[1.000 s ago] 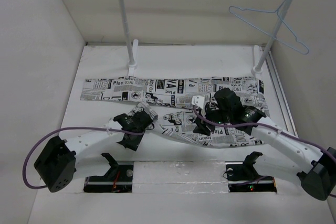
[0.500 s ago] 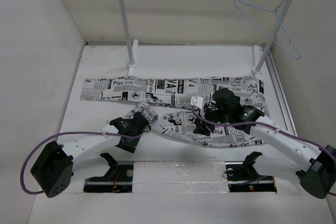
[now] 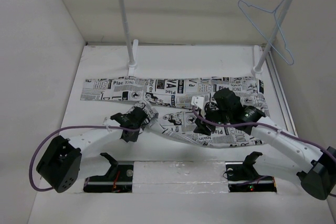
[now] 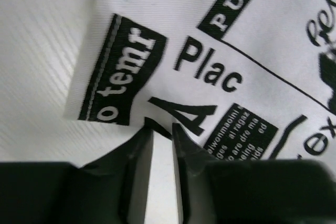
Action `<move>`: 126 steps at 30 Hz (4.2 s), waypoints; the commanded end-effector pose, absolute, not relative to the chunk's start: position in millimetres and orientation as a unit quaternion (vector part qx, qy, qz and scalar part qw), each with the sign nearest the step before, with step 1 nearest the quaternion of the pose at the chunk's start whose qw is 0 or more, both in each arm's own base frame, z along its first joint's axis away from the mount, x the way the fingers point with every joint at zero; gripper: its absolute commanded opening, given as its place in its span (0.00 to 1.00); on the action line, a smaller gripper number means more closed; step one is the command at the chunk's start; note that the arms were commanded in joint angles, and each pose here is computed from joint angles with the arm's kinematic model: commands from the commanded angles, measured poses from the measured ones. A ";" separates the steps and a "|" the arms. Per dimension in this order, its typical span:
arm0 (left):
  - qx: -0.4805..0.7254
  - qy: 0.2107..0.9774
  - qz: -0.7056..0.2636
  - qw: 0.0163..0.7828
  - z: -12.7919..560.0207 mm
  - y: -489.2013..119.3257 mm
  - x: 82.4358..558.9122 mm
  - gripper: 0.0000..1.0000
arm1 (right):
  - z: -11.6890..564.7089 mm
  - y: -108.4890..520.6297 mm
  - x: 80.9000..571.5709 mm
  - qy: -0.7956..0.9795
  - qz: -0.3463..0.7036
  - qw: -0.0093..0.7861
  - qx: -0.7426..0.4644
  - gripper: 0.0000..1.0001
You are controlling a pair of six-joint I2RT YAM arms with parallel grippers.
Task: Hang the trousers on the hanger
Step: Flatten out the trousers at the center of the board.
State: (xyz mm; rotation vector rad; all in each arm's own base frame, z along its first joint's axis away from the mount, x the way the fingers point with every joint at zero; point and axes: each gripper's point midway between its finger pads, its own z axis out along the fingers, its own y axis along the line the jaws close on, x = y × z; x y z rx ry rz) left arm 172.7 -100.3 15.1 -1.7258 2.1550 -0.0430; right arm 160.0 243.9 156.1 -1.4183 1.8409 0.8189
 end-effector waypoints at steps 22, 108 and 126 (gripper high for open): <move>-0.588 0.642 0.097 0.483 228.4 36.2 233.5 0.00 | 165.4 199.1 198.2 0.773 0.248 0.367 -0.453 0.45; -0.559 0.724 -0.160 0.370 158.4 -13.5 176.7 0.00 | 109.5 237.4 198.5 0.787 0.267 0.266 -0.488 0.51; -0.348 0.788 -0.159 0.482 248.1 -33.5 290.3 0.53 | 134.6 82.3 295.0 0.883 0.194 0.384 -0.189 0.00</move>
